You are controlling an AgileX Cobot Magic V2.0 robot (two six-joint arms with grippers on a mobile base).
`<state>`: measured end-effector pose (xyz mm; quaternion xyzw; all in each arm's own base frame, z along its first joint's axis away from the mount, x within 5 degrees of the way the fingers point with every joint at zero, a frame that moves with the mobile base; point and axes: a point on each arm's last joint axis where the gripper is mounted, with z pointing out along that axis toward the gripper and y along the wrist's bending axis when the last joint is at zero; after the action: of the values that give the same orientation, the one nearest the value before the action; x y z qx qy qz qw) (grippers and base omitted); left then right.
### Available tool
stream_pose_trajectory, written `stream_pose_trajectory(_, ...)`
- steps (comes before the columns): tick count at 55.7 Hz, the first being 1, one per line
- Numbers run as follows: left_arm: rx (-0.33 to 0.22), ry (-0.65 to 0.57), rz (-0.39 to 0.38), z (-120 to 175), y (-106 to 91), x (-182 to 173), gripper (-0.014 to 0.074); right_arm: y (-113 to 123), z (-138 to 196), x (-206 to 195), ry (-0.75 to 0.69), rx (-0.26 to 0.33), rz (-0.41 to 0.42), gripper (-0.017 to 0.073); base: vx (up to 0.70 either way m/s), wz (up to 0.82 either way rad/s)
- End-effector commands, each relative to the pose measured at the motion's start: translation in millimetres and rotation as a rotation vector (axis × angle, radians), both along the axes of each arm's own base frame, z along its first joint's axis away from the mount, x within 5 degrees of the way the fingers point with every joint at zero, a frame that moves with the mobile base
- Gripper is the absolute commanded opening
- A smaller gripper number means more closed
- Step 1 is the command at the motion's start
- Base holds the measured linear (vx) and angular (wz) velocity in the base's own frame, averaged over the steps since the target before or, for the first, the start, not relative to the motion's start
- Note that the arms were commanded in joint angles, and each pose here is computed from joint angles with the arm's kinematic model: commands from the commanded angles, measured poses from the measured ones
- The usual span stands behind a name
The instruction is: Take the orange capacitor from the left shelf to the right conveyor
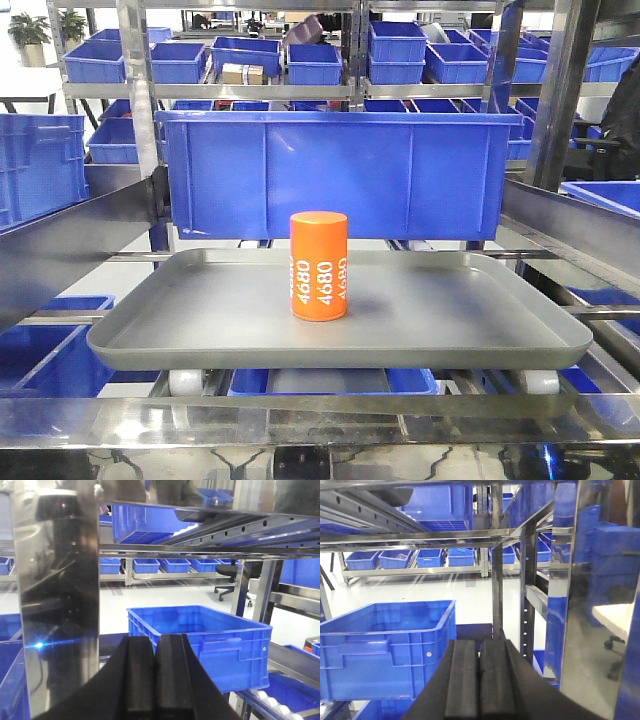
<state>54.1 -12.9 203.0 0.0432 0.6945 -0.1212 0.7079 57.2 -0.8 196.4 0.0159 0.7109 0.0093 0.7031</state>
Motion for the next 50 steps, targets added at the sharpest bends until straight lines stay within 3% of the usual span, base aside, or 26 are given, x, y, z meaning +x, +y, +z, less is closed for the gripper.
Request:
stream_pose_trajectory(1, -0.037, -0.110, -0.005, 18, 0.6, -3, -0.0006, 0, 5, -1, -0.084, -0.017, 0.001, -0.0012, 0.00, 0.00)
stream_pose_trajectory(20, -0.037, -0.110, -0.005, 18, 0.6, -3, -0.0006, 1, 8, -1, -0.122, -0.001, 0.006, -0.0012, 0.00, 0.00)
stream_pose_trajectory(30, -0.037, -0.110, -0.005, 18, 0.6, -3, -0.0006, 2, 35, -6, -0.337, -0.006, 0.024, -0.0012, 0.00, 0.00)
stream_pose_trajectory(38, -0.037, -0.110, -0.005, 18, 0.6, -3, -0.0006, 2, 74, -15, -0.387, -0.030, 0.013, -0.0012, 0.00, 0.00)
stream_pose_trajectory(50, -0.037, -0.110, -0.005, 18, 0.6, -3, -0.0006, 0, 180, -19, -0.396, -0.135, -0.027, -0.0012, 0.00, 0.00)
